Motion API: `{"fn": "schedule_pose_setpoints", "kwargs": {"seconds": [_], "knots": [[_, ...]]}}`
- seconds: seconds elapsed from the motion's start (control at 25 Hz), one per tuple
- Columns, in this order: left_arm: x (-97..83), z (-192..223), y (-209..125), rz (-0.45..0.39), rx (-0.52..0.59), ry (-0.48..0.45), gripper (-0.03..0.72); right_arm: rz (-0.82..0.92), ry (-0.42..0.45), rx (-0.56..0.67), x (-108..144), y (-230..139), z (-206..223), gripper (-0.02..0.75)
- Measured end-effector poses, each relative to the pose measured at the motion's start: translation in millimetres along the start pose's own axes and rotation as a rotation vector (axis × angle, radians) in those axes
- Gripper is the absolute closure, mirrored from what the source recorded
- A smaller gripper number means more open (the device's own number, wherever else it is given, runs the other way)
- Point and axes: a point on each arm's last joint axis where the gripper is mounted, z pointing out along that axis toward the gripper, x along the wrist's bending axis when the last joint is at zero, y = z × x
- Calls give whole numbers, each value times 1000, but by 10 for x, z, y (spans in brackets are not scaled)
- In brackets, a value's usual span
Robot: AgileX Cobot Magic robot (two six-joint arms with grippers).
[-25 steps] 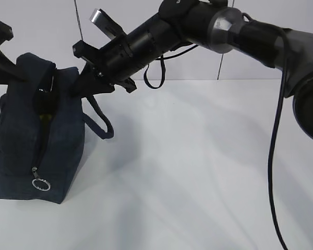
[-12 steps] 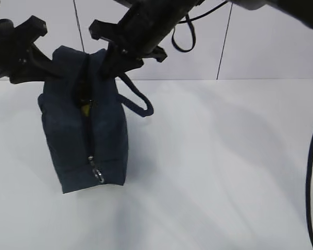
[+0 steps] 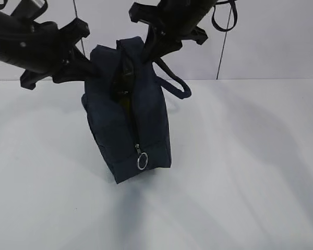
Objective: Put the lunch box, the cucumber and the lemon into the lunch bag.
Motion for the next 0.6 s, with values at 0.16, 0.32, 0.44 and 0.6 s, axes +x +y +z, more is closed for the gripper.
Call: {"fn": "schedule_pose_setpoints", "kwargs": {"seconds": [0.16,0.32,0.44,0.6], "knots": [[-62,90,32,14,10,-12,693,28,-7,58,-76,-103,118,730],[-59,170,82,-1,11,-18,694,30,-9,70,-88,-137,135,730],[-43,246,83,-14,21,-17,694,20,-18,54,-60,-135,57,730],[-109,325,57,10,36,-29,694,-1,-41,29,-20,-134,-78,730]]}}
